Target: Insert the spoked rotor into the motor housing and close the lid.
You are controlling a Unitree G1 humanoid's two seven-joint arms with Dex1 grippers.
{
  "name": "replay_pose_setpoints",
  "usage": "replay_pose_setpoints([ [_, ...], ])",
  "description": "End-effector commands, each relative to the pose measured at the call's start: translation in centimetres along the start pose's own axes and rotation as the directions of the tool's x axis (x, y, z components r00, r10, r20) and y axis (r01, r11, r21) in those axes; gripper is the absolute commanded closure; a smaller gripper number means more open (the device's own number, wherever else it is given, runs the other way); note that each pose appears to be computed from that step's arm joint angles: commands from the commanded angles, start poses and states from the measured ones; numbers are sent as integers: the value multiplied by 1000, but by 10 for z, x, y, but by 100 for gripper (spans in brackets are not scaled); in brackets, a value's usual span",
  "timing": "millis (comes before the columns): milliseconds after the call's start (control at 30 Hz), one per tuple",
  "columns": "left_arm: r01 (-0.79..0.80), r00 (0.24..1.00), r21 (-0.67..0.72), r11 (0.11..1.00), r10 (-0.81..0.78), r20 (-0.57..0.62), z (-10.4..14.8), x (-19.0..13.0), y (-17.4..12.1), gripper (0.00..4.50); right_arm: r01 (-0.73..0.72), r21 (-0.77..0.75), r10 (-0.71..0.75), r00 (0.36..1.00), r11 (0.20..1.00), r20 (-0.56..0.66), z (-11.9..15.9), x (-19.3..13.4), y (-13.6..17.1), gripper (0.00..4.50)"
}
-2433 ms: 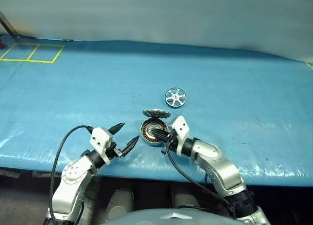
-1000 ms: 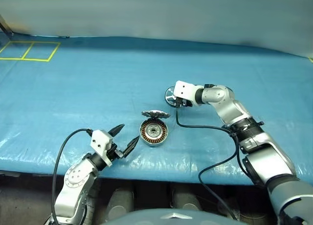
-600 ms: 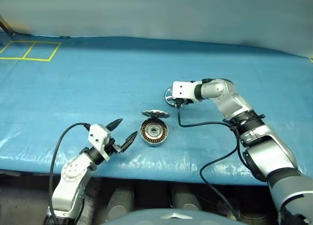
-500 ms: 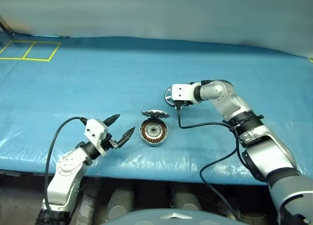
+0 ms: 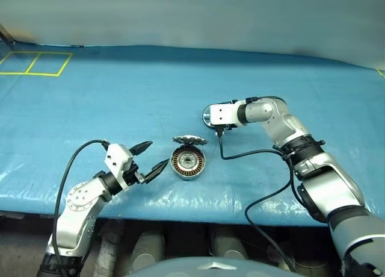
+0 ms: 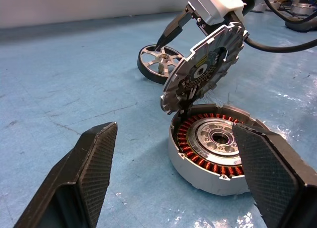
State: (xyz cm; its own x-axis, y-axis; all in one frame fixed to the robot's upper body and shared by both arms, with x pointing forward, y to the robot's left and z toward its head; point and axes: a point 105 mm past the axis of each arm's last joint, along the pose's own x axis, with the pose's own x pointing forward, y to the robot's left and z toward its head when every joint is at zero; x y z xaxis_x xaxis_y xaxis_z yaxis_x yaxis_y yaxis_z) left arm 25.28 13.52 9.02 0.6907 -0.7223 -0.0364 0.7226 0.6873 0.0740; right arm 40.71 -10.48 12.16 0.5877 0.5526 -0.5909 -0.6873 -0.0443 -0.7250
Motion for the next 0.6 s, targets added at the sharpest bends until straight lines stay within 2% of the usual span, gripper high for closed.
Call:
replay_pose_setpoints([
  [33,10,999,27,1000,-11,32,7,2,-5,52,54,-25,-55,998,998,-23,-3,-5,-16,195],
  [100,1,999,24,1000,-2,36,7,2,-4,52,78,24,-77,997,997,-17,-4,-4,-20,195],
  [200,-6,1000,30,1000,5,27,4,2,-4,52,69,-8,-70,996,998,-58,-12,0,-16,195],
  [600,-16,1000,25,1000,15,26,-1,4,-9,52,27,-10,-28,995,1000,-94,-20,17,2,195],
])
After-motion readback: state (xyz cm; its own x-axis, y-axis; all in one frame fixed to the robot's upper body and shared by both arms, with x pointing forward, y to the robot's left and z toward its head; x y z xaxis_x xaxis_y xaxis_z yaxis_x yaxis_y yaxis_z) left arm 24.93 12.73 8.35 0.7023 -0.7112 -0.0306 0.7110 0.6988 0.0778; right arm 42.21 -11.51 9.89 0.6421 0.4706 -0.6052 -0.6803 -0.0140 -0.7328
